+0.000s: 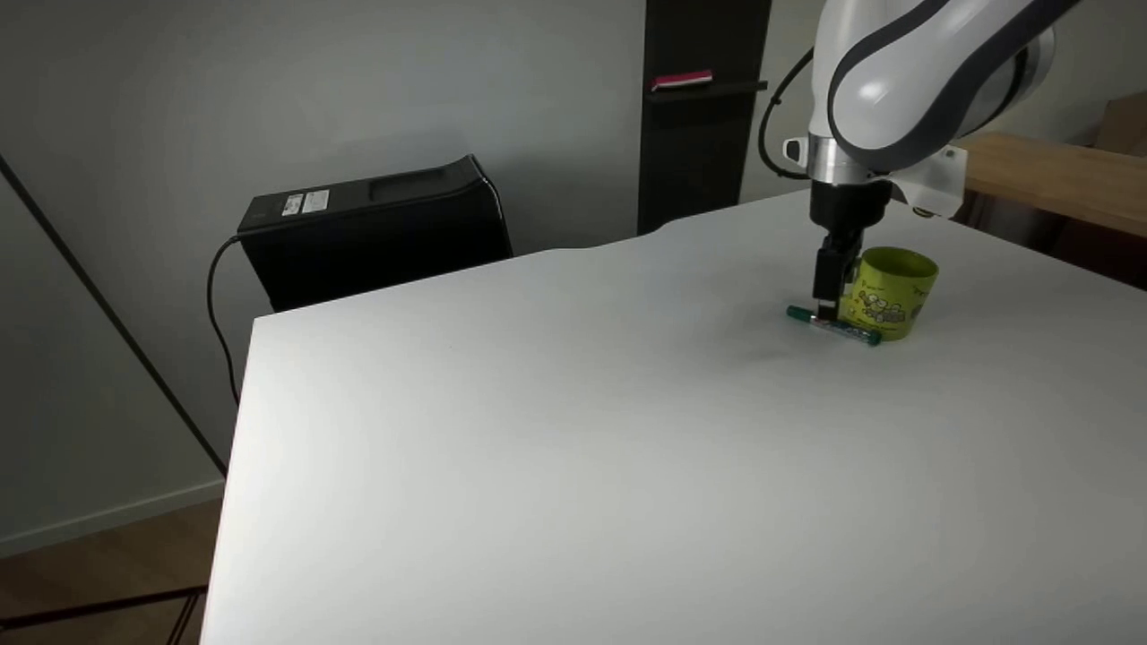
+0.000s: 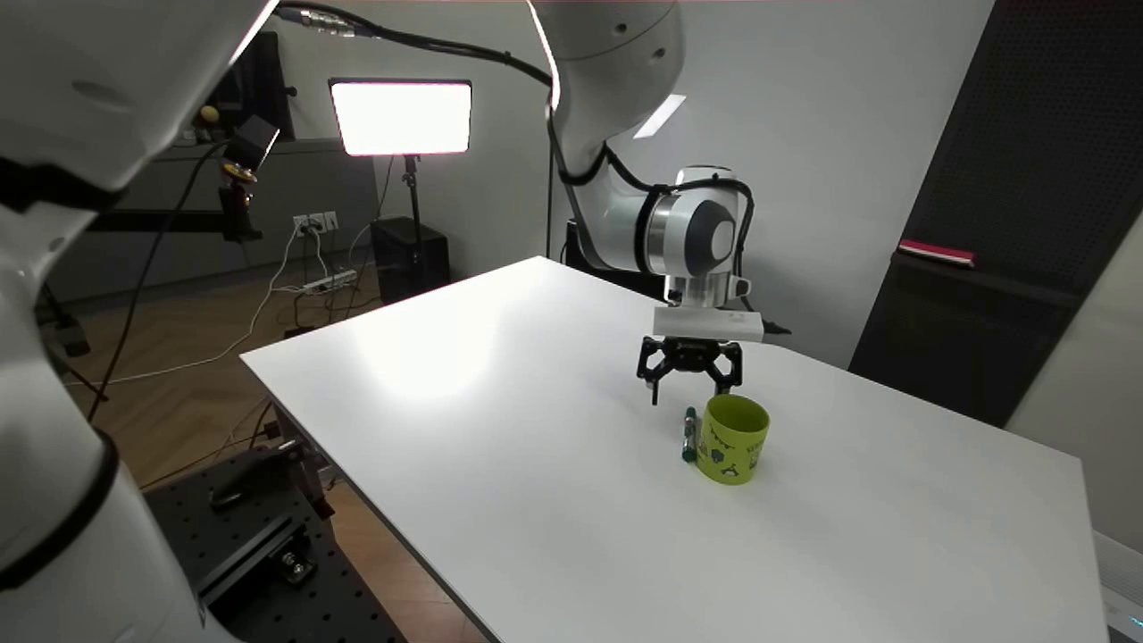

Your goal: Pick the marker and put it in the cup

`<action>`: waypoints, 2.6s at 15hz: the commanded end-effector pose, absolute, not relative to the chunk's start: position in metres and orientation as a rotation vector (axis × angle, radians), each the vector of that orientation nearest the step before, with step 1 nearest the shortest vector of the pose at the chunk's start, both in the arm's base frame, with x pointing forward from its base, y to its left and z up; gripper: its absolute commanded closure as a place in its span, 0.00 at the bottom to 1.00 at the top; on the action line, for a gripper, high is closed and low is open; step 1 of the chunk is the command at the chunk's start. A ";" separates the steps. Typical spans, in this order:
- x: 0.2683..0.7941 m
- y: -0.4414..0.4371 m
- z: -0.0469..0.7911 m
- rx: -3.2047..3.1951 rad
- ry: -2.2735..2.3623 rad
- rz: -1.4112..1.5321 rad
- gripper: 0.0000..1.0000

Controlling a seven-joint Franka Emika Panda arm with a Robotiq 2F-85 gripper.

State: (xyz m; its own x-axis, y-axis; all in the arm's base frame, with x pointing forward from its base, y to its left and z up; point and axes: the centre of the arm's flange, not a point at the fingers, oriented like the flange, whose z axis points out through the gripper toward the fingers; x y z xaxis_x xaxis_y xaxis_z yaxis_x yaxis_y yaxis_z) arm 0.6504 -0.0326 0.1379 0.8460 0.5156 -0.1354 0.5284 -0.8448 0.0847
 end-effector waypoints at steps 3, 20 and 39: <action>0.646 -0.033 0.138 2.892 0.773 -0.169 0.00; 0.642 -0.057 0.107 2.952 0.737 -0.240 0.00; 0.647 -0.055 0.186 2.828 0.616 -0.277 0.00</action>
